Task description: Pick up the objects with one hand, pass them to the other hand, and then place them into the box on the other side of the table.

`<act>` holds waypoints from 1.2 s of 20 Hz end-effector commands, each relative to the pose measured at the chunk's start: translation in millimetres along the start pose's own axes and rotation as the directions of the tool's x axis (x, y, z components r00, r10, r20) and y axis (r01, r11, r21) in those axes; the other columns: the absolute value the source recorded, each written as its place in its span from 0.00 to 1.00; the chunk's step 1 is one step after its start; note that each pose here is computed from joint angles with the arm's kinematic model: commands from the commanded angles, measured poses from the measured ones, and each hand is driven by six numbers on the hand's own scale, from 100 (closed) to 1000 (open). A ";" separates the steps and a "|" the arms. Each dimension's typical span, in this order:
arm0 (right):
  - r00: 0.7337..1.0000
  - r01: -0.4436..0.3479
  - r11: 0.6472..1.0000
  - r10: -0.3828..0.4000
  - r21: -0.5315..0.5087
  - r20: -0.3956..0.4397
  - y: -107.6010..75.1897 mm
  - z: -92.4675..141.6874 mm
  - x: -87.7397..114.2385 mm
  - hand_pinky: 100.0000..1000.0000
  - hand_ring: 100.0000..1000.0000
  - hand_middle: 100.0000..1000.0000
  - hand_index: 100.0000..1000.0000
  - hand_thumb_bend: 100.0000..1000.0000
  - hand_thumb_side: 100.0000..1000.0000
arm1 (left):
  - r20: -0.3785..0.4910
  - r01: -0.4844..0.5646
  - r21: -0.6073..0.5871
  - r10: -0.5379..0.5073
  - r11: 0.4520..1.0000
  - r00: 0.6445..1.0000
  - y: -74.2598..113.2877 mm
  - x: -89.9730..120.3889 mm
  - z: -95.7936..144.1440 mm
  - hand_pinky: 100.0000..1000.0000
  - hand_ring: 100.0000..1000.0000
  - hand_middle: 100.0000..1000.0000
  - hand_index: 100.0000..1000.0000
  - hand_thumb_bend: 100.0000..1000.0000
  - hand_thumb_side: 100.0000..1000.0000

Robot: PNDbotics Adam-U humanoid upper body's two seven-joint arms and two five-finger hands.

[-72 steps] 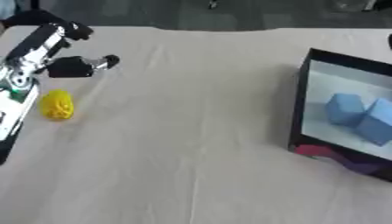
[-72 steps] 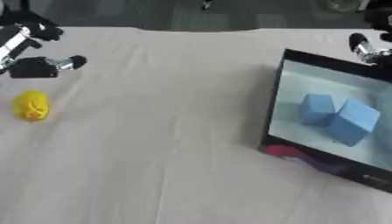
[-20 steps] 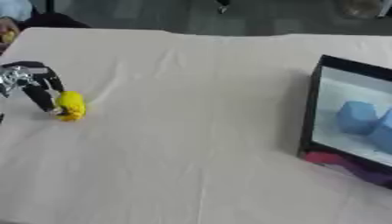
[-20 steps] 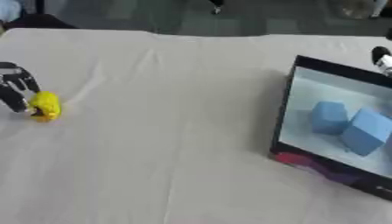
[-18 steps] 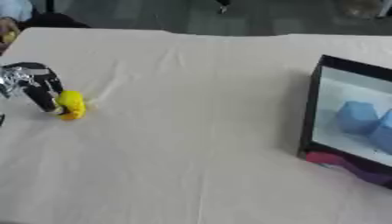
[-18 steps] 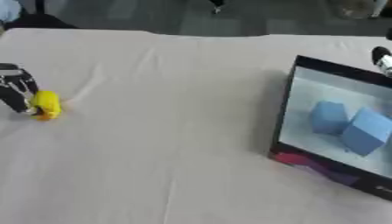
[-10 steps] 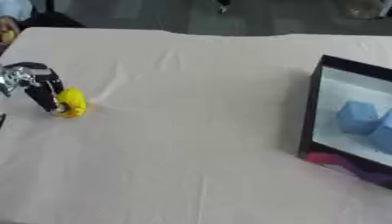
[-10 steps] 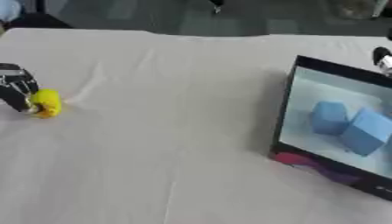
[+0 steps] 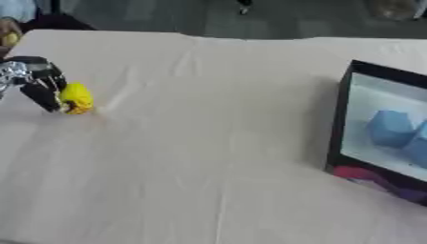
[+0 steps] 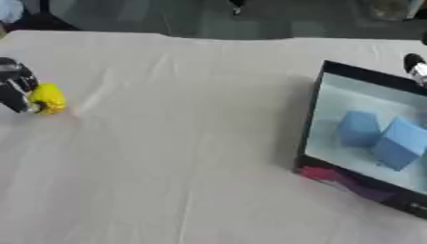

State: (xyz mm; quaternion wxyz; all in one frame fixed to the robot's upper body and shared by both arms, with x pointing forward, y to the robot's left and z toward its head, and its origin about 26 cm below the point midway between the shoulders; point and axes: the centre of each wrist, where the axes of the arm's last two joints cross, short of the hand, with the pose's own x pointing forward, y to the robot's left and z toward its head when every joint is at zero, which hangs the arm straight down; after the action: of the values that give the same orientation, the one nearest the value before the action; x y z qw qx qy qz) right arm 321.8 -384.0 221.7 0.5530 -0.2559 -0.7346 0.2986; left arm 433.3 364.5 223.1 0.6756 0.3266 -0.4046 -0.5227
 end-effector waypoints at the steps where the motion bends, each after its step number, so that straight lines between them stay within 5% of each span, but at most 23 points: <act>1: 0.999 -0.031 0.999 0.032 -0.015 0.022 -11.0 -0.1 6.5 0.99 1.00 0.91 0.93 0.10 0.53 | 0.013 -0.014 0.096 0.013 0.995 1.000 24.5 -3.3 22.3 0.80 0.78 0.62 0.48 0.09 0.00; 4: 0.999 -0.022 1.000 0.023 -0.019 0.046 -12.8 -0.3 12.5 0.99 1.00 0.91 0.93 0.11 0.52 | 0.099 -0.055 0.153 0.040 0.987 0.994 25.7 9.3 30.4 0.78 0.77 0.60 0.47 0.00 0.00; 10: 0.992 0.000 1.000 0.002 -0.010 0.125 -14.4 -0.2 35.0 0.99 1.00 0.91 0.93 0.11 0.50 | 0.281 -0.143 0.217 0.079 0.966 0.956 13.8 42.7 36.7 0.75 0.75 0.58 0.46 0.00 0.00; 24: 0.947 0.002 0.997 -0.026 0.075 0.321 -8.1 8.7 91.3 0.98 1.00 0.92 0.94 0.12 0.46 | 0.545 -0.362 0.254 0.176 0.897 0.820 -46.1 114.8 24.0 0.70 0.73 0.55 0.45 0.00 0.11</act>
State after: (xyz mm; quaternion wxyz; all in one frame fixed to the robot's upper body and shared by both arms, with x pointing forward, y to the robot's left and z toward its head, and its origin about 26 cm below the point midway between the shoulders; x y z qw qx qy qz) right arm 295.5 -329.3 271.1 0.4580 -0.1719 -0.8022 0.3422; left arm 408.3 247.2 208.2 0.5631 0.2235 -0.6798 -0.4134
